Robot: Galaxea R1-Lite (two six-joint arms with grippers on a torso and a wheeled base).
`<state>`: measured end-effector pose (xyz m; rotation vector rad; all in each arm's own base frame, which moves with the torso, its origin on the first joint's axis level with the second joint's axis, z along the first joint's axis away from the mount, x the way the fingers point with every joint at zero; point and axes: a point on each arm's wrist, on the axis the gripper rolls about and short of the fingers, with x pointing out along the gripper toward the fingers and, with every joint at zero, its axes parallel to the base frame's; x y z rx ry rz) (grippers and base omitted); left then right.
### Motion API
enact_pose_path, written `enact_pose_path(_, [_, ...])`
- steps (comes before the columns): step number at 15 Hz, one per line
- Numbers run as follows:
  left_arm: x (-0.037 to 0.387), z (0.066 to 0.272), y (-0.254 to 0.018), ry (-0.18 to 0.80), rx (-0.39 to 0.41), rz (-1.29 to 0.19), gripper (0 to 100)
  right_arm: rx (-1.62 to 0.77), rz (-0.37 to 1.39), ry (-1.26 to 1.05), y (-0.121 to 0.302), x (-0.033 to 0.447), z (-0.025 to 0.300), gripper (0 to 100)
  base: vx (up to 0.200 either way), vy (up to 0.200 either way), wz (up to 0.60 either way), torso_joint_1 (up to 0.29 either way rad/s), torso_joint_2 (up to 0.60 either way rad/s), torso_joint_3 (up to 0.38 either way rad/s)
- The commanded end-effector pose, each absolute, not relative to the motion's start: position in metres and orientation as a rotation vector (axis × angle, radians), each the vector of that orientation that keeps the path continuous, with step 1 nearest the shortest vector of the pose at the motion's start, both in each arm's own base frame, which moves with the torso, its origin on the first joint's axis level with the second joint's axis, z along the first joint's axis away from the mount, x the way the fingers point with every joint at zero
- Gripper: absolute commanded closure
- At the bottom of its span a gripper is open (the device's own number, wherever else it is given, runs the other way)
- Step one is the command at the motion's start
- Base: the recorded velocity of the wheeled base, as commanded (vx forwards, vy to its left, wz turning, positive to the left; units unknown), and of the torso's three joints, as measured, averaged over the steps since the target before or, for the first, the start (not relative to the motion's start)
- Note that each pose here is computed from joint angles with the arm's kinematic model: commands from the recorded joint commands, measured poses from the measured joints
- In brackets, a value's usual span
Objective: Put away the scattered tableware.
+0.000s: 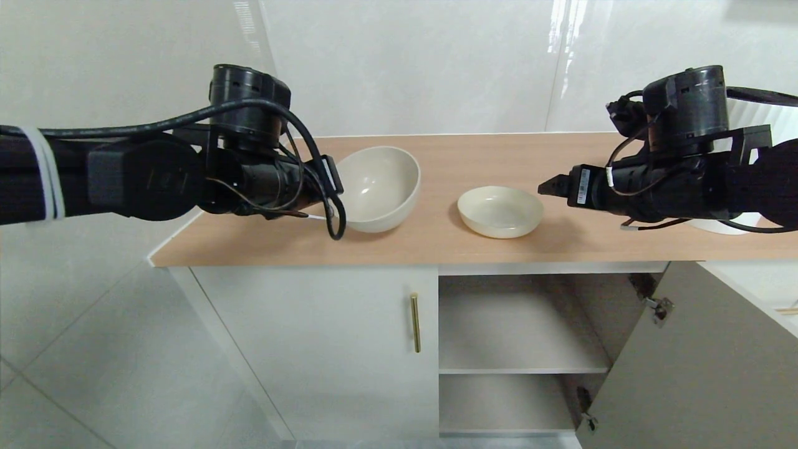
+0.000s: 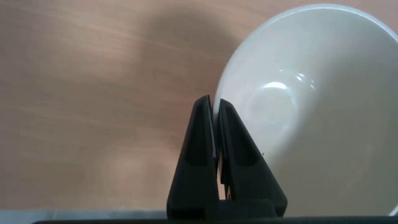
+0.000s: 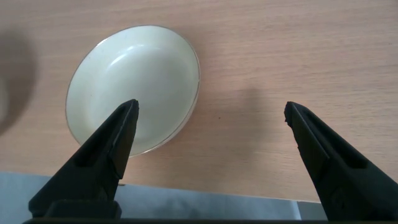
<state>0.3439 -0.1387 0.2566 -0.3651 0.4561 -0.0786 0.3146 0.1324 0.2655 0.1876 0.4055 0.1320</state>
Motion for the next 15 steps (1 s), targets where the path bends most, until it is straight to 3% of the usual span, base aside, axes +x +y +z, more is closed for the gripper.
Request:
enact_pose_path(1, [0.318,0.279,-0.128,0.410,-0.384,-0.097,100,0.182,0.132,0.421,0.136,0.319,0.260,0,0.000,0.000,0.00,0.000,0.00,0.000])
enact_pose_path(4, [0.280,0.300,-0.114,0.378,-0.410,-0.174,100,0.162,0.117,0.448,0.150,0.334,0.243,0,0.000,0.000,0.00,0.000,0.00,0.000])
enact_pose_path(7, [0.271,0.303,-0.112,0.382,-0.419,-0.223,100,0.139,0.043,0.467,0.165,0.351,0.223,0,0.000,0.000,0.00,0.000,0.00,0.000])
enact_pose_path(12, [0.271,0.302,-0.115,0.389,-0.416,-0.230,100,0.169,0.035,0.445,0.166,0.358,0.222,0,0.000,0.000,0.00,0.000,0.00,0.000])
enact_pose_path(13, [0.271,0.302,-0.115,0.389,-0.416,-0.230,100,0.170,0.035,0.445,0.166,0.358,0.222,100,0.000,0.000,0.00,0.000,0.00,0.000])
enact_pose_path(15, [0.271,0.302,-0.115,0.389,-0.416,-0.232,100,0.167,0.037,0.451,0.167,0.359,0.219,100,0.000,0.000,0.00,0.000,0.00,0.000])
